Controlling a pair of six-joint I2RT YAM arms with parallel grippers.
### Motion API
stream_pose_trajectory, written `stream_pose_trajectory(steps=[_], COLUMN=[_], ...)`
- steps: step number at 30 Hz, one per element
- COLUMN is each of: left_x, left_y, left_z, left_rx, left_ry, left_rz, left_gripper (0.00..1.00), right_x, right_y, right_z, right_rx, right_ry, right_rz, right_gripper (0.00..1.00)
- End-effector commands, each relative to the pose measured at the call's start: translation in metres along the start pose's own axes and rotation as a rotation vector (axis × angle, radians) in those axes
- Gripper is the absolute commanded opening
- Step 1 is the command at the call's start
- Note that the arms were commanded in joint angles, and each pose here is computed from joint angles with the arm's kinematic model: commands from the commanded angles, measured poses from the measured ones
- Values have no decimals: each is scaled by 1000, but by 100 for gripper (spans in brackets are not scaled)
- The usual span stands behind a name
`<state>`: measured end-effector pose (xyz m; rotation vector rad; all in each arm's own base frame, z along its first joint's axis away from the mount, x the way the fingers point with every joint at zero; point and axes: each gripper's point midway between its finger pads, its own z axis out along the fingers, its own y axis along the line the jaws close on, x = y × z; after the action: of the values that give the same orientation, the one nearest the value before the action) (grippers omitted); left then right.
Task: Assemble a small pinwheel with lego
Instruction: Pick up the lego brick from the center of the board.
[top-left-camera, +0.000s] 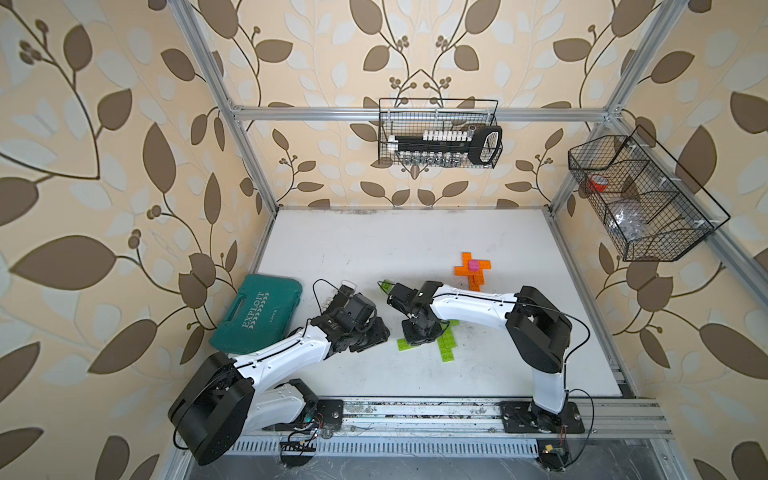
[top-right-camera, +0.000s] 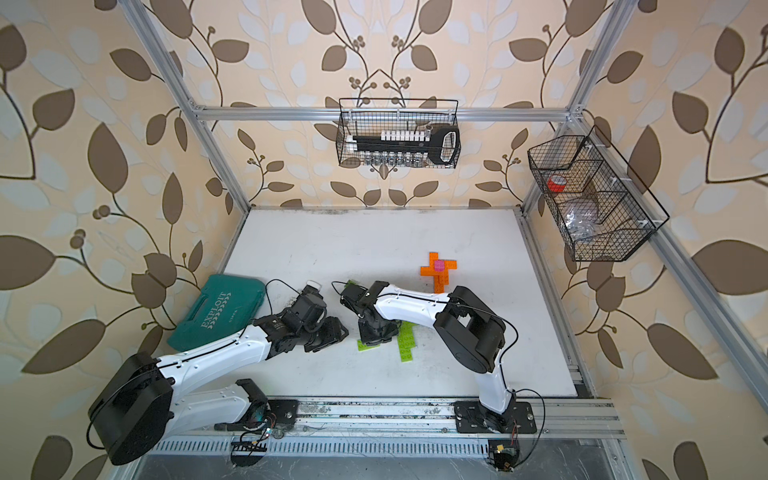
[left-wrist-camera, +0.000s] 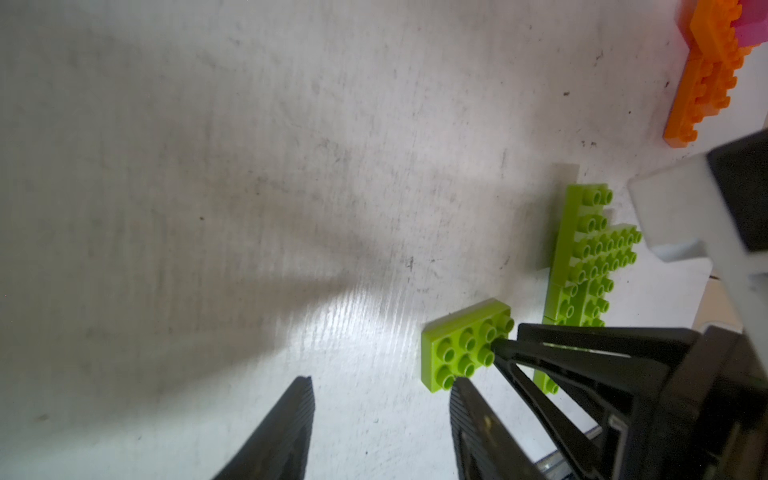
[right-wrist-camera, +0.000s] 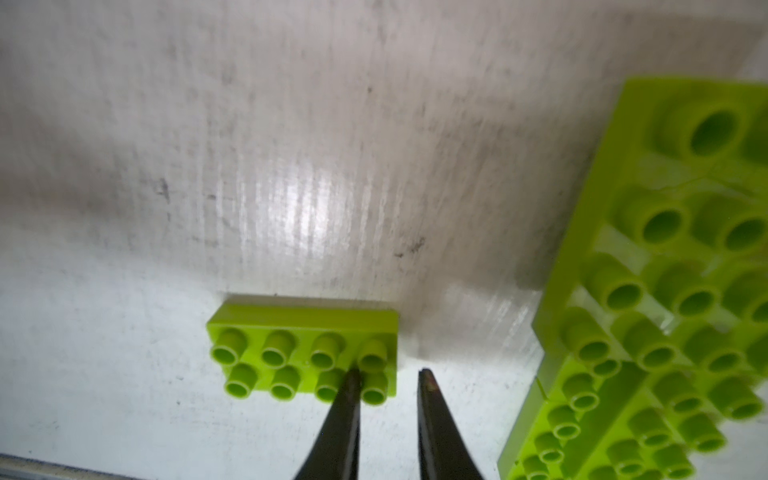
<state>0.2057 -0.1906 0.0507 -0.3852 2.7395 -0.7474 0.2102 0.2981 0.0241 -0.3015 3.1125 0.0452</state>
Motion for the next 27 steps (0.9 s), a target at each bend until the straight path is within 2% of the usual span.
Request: stream_pose_trajectory(steps=[1, 4, 18, 23, 27], left_x=[-5, -5, -5, -5, -7], left_y=[0, 0, 1, -1, -9], left_z=[-3, -3, -2, -3, -3], left_rx=[-1, -1, -5, 4, 35], left_ry=[-34, -33, -32, -35, -41], left_rz=[19, 18, 15, 19, 43], left_gripper=[55, 55, 55, 55, 55], right_x=[2, 3, 9, 8, 4], right_y=[-4, -9, -9, 0, 5], right_z=[3, 2, 5, 0, -17], right_rx=[31, 59, 92, 43, -15], right_ry=[27, 28, 35, 23, -22], right_rz=[12, 11, -26, -39, -40], right_gripper=[20, 15, 6, 5, 5])
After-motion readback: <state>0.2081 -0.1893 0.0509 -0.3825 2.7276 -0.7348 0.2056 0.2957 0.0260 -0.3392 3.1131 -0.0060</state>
